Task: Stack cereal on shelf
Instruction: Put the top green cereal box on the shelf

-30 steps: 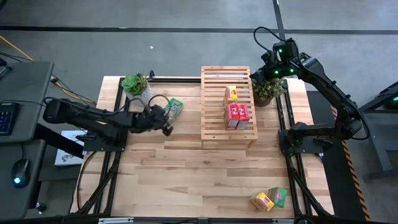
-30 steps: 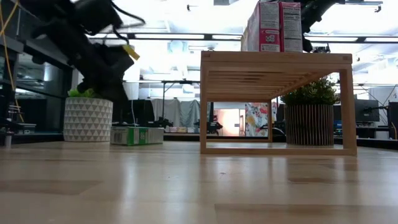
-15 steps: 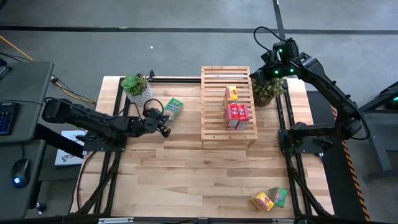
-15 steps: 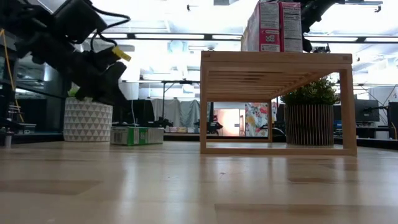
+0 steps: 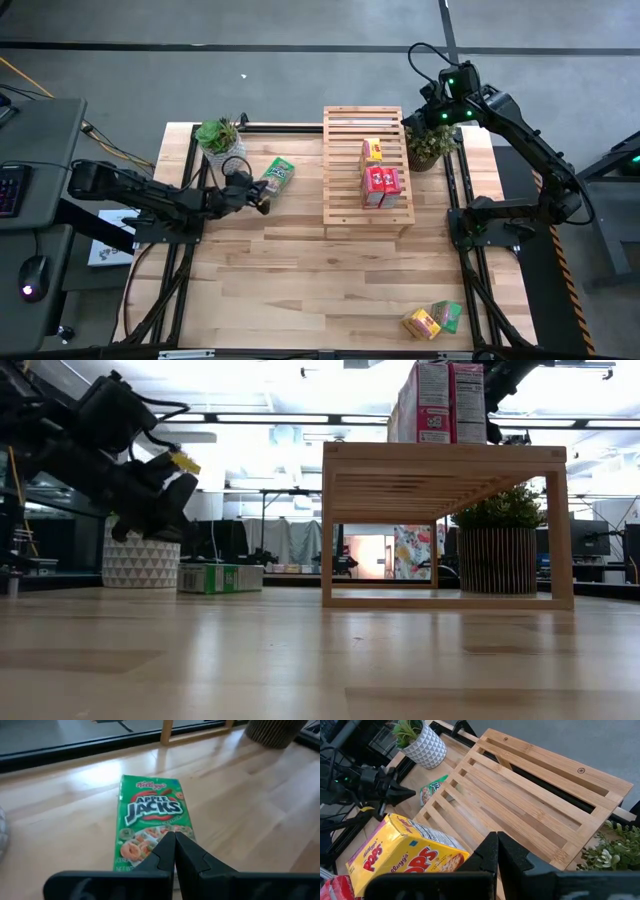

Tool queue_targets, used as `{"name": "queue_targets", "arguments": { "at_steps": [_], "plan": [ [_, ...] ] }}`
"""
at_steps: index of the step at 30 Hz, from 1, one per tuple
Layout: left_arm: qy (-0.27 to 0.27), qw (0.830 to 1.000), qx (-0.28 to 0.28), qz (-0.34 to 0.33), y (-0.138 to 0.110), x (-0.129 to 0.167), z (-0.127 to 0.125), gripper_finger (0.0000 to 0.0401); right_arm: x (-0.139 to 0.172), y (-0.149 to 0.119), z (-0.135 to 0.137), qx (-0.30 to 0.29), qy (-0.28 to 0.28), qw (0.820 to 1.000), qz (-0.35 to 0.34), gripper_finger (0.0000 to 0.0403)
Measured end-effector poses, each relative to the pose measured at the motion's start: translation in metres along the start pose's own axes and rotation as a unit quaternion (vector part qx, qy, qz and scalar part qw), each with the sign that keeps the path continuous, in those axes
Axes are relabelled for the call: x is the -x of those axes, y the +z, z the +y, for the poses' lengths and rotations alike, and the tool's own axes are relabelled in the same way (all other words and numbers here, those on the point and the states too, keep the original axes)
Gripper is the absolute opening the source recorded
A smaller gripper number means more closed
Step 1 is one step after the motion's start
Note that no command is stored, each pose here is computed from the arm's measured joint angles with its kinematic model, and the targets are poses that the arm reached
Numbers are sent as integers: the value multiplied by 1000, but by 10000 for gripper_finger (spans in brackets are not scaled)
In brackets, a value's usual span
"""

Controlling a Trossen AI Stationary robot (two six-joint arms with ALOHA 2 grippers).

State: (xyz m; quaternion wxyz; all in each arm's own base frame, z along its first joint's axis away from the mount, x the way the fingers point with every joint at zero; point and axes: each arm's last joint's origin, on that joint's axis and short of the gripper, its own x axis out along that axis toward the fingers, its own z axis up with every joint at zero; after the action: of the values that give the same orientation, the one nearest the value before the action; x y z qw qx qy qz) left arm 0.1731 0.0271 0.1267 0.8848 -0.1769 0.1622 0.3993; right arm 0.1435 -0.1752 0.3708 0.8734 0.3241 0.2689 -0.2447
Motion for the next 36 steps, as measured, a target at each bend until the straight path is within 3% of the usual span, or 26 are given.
{"name": "queue_targets", "arguments": {
  "at_steps": [6,16,23,36],
  "plan": [
    [-5,1000,-5,-5,-1,0,1,0,0,0,0,-1,0,1000,0,0],
    [-23,997,-65,27,-8,-3,0,0,0,0,0,-2,0,1000,0,0],
    [-19,997,-58,38,-14,-3,-1,0,0,0,0,-13,0,1000,0,0],
    [34,999,-34,18,-18,0,0,0,0,0,-2,-15,-27,1000,-5,0]
  ]
}}
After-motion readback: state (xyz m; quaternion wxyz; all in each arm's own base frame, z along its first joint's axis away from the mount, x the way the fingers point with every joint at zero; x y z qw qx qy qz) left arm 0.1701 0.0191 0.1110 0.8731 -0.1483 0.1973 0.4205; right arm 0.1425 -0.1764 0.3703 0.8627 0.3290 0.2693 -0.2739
